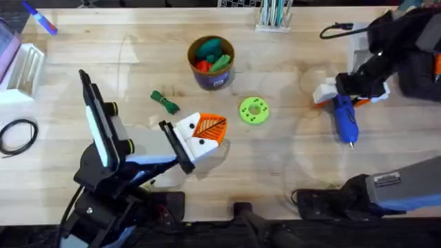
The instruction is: Pick up the gripper from the table and insert it into the empty holder that is missing its gripper. Then pick up a screw, insert it into the mounting hole, and use the screwdriver to tighten it. Finally, clean up the table by picking up the vegetable and placing it into the bucket.
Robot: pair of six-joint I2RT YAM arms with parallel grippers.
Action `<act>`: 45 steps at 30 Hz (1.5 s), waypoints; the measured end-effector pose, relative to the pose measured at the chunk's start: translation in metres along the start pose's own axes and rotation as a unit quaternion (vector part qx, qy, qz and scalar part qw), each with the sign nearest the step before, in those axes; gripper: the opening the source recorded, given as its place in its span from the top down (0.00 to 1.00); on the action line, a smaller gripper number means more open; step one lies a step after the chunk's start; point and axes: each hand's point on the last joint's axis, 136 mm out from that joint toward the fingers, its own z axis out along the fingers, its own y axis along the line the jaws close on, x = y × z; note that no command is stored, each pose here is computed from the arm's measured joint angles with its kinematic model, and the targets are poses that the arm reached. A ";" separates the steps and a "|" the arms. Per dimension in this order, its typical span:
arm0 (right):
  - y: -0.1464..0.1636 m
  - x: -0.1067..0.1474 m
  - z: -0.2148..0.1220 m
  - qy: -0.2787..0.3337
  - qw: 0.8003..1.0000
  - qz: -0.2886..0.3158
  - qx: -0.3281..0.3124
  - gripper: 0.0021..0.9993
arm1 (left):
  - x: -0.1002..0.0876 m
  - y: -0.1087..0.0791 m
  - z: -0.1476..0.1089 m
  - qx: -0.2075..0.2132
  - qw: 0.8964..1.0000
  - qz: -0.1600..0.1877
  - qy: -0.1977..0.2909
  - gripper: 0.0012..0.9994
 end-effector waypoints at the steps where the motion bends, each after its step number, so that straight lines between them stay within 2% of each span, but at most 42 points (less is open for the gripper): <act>1: 0.000 -0.002 0.002 0.001 1.000 0.002 -0.001 0.01 | 0.000 0.000 0.000 0.000 1.000 0.000 0.000 1.00; 7: -0.001 -0.008 0.002 -0.011 1.000 0.002 -0.001 0.02 | 0.000 0.000 0.000 0.000 1.000 0.000 0.000 1.00; 13: 0.000 -0.009 0.002 -0.014 1.000 0.000 -0.003 0.11 | 0.000 0.000 0.000 -0.001 1.000 0.000 0.000 1.00; 23: 0.000 -0.011 0.002 -0.018 1.000 0.000 -0.004 0.14 | 0.000 0.000 0.000 -0.001 1.000 0.000 0.000 1.00; 31: -0.001 -0.014 0.002 -0.023 1.000 0.000 -0.002 0.25 | 0.000 0.000 0.000 -0.001 1.000 0.000 0.000 1.00; 34: -0.002 -0.015 0.002 -0.026 1.000 0.001 0.001 0.35 | 0.000 0.000 0.000 -0.001 1.000 0.000 0.000 1.00; 38: -0.004 -0.017 0.002 -0.029 1.000 -0.001 0.006 0.70 | 0.000 0.000 0.000 -0.001 1.000 0.000 0.000 1.00; 42: -0.005 -0.017 0.002 -0.031 0.999 -0.002 0.008 0.80 | 0.000 0.001 0.000 -0.002 1.000 0.000 0.000 1.00; 45: -0.005 -0.018 0.000 -0.039 0.999 -0.002 0.010 0.96 | 0.000 0.001 0.000 -0.002 1.000 0.000 0.000 1.00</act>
